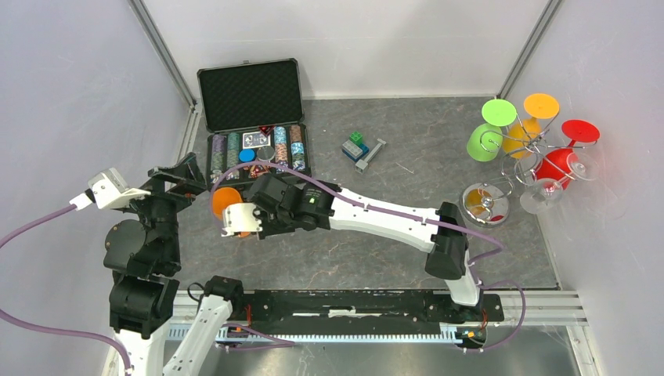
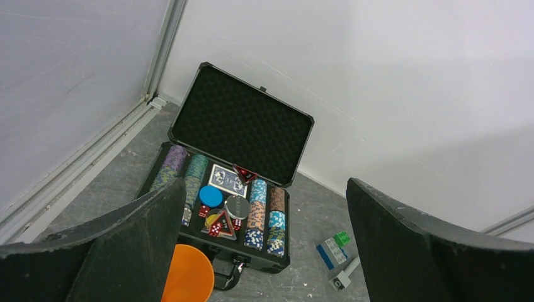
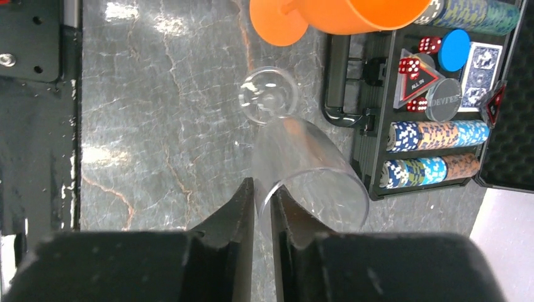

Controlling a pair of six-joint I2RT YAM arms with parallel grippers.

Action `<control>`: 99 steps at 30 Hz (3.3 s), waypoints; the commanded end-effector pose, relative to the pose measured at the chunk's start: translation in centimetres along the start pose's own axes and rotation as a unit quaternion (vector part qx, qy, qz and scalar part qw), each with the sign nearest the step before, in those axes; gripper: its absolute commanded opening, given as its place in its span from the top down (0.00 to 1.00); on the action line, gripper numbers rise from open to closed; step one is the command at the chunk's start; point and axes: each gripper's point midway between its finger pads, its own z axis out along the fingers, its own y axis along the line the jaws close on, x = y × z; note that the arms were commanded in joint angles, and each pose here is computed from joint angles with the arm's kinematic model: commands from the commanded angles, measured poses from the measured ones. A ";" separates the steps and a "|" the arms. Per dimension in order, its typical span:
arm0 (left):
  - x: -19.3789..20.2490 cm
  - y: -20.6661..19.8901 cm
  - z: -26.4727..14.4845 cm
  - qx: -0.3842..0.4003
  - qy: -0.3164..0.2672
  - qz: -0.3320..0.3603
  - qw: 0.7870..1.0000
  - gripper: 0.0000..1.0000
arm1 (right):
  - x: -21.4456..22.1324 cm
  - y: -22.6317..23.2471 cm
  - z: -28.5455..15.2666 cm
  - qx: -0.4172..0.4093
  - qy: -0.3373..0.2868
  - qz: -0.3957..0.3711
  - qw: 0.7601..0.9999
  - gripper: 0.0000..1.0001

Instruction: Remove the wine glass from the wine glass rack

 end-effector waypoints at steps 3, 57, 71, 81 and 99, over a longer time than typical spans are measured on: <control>-1.1 -0.3 0.0 0.003 -0.011 0.017 1.000 0.00 | -1.7 -2.2 0.8 0.051 -0.025 -0.006 0.998 0.82; 0.5 -0.4 1.9 -0.008 0.010 0.033 0.999 0.00 | -3.7 -2.3 -1.0 0.019 -0.055 -0.035 0.998 0.66; 0.6 -0.6 1.9 -0.004 0.014 0.037 0.999 0.00 | -6.0 -7.4 -9.5 0.122 -0.172 0.080 0.974 0.42; 2.3 -2.2 1.9 0.043 0.048 0.027 0.998 0.00 | 4.3 -14.6 -19.6 0.307 -0.087 0.188 0.929 0.39; 6.0 -4.8 2.8 0.109 0.104 0.005 0.989 0.00 | 33.7 -20.2 -35.2 0.538 0.353 0.323 0.694 0.34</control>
